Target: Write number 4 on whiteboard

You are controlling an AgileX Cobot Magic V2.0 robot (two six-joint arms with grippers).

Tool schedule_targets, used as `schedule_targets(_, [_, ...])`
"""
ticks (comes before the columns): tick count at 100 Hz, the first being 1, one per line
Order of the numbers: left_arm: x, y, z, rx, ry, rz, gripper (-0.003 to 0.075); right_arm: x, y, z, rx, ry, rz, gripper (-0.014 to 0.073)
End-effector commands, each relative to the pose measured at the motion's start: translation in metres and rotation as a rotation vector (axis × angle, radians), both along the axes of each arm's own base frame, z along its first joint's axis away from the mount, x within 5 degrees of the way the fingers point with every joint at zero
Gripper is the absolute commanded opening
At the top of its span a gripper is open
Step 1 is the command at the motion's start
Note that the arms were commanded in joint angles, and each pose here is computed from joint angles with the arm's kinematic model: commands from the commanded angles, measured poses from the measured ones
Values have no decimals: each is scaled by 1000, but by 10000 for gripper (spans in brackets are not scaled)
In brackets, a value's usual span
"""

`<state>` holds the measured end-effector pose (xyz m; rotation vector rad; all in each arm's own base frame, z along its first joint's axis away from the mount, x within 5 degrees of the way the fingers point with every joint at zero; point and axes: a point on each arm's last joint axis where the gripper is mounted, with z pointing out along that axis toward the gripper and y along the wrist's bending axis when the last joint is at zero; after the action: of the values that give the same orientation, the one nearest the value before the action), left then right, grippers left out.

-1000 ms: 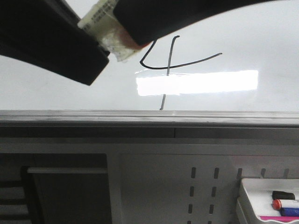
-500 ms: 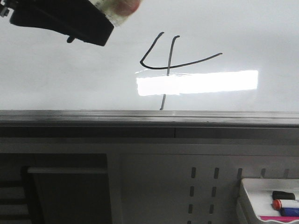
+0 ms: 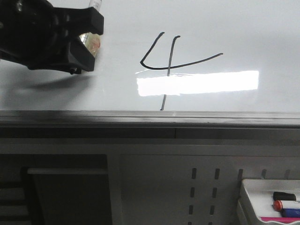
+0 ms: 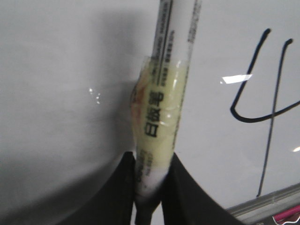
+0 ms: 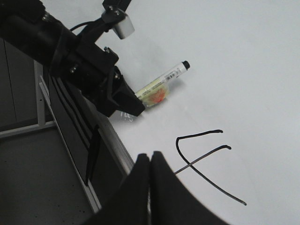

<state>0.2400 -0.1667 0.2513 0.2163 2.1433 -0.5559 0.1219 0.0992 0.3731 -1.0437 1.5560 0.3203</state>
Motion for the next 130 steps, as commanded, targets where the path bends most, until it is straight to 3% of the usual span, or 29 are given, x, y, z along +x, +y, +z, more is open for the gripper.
schedule_targets(1, [9,-4,12,-51,-14,45,-20,1,-3,12,63,-38,-35,-64])
schedule_targets(26, [21,-4,1,-10,-10,121,-20,1,-2,12,68,-29,-35,-64])
schedule_targets(130, [21,-4,1,-27,3,134,-17,-2,-1,11,84,14,-14,-64])
